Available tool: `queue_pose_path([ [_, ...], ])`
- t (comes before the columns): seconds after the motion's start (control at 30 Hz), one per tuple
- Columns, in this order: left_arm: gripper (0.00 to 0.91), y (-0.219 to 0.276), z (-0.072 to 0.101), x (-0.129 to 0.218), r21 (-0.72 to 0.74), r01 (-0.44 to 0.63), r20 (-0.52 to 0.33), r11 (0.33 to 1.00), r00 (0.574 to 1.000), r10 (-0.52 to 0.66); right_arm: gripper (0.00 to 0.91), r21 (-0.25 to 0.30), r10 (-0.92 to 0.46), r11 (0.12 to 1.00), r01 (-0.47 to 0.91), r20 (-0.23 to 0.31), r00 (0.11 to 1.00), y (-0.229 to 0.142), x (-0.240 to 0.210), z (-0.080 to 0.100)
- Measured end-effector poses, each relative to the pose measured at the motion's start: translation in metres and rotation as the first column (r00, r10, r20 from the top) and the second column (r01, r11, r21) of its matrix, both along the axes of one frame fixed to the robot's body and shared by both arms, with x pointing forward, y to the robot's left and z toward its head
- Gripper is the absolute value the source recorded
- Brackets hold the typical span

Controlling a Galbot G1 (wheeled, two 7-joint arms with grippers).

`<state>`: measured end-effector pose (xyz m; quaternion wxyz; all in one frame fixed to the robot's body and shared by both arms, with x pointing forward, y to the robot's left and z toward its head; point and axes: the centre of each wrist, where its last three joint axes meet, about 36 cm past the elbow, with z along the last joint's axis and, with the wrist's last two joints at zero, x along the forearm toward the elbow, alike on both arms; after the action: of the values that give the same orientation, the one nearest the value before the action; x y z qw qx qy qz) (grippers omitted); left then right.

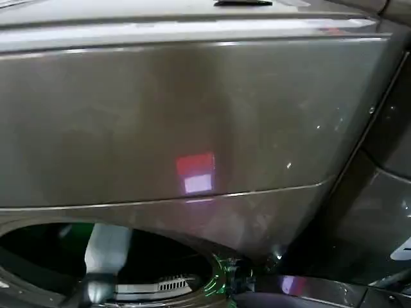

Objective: Grasp the clothes from the dryer.

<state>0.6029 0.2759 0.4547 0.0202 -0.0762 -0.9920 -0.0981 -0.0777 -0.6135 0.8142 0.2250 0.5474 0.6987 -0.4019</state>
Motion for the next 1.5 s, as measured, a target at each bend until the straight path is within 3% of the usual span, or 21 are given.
queue_pose_path([
  [0.17,0.000,-0.002,-0.008,-0.031,-0.127,-0.035,0.135,0.991,0.989,0.053,0.907,-0.015,0.002,1.000,-0.002,0.003,1.000,0.001,0.000,0.002],
  [0.4,0.000,-0.009,-0.017,-0.072,-0.231,-0.056,0.235,0.971,0.966,0.112,0.907,-0.020,-0.002,1.000,0.003,0.009,1.000,0.001,-0.002,0.005],
  [0.73,0.000,-0.012,-0.024,-0.092,-0.273,-0.081,0.252,0.959,0.956,0.153,0.907,-0.019,-0.001,1.000,0.001,0.015,1.000,0.000,-0.003,0.005],
  [1.5,0.000,-0.017,-0.025,-0.101,-0.255,-0.105,0.235,0.961,0.957,0.167,0.907,-0.025,0.003,1.000,-0.003,-0.001,1.000,0.006,-0.004,0.012],
])
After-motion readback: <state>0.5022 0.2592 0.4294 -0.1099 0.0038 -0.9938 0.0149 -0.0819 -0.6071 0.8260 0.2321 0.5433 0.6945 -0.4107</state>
